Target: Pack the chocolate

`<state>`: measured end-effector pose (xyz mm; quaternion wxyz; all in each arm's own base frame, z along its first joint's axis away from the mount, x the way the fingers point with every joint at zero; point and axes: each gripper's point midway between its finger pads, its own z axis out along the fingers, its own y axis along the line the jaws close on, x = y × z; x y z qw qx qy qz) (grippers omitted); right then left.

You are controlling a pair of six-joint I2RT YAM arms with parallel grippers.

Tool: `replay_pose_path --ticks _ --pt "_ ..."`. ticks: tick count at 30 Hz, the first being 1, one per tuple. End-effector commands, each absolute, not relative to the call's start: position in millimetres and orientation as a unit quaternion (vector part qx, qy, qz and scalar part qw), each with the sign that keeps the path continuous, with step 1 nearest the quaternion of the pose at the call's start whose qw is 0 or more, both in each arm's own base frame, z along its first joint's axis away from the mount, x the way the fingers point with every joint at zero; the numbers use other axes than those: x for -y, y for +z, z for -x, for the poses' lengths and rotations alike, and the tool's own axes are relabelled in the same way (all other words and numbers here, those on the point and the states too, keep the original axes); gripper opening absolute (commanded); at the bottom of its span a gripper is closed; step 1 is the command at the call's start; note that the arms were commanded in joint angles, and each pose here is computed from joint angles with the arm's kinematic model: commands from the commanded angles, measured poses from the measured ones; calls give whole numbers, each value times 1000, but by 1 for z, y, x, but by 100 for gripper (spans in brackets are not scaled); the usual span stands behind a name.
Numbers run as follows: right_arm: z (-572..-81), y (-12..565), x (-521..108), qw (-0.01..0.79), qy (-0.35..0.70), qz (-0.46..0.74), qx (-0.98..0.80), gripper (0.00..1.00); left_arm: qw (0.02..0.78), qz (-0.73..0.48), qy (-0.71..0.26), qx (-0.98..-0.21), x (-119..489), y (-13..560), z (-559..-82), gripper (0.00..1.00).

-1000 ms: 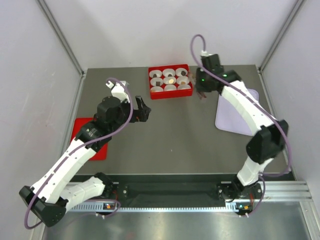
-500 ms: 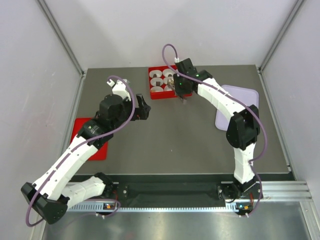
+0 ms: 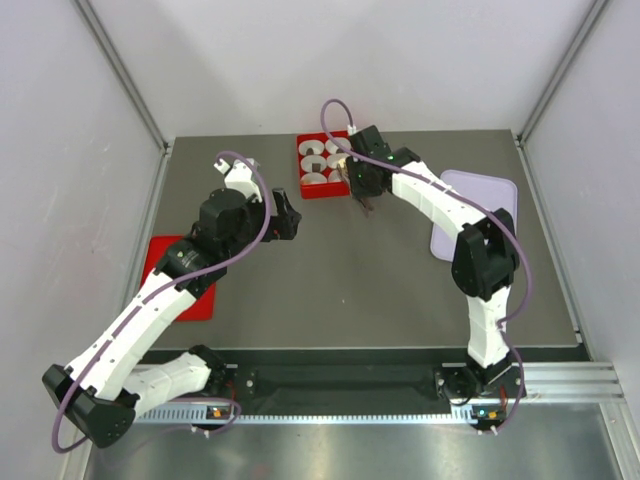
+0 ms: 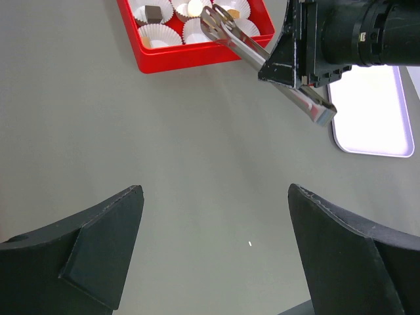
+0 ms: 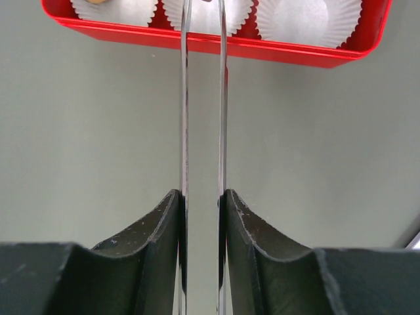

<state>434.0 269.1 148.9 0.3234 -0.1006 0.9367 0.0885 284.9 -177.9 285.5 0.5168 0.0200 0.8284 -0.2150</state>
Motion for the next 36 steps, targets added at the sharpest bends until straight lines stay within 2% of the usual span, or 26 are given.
replay_pose_path --ticks 1,12,22,32,36 --pt "-432 176 -275 357 97 106 -923 31 538 -16 -221 -813 177 304 -289 96" --pt "-434 184 -281 366 108 113 -917 36 543 -14 -226 -809 176 310 -287 96" --pt "-433 196 -279 377 112 109 -913 37 545 -17 -228 -807 176 313 -286 96" --pt "-426 266 -250 435 109 91 -889 37 549 -25 -230 -803 179 323 -289 96" --pt "-417 267 -228 433 92 80 -893 36 547 -32 -236 -802 184 325 -291 96"
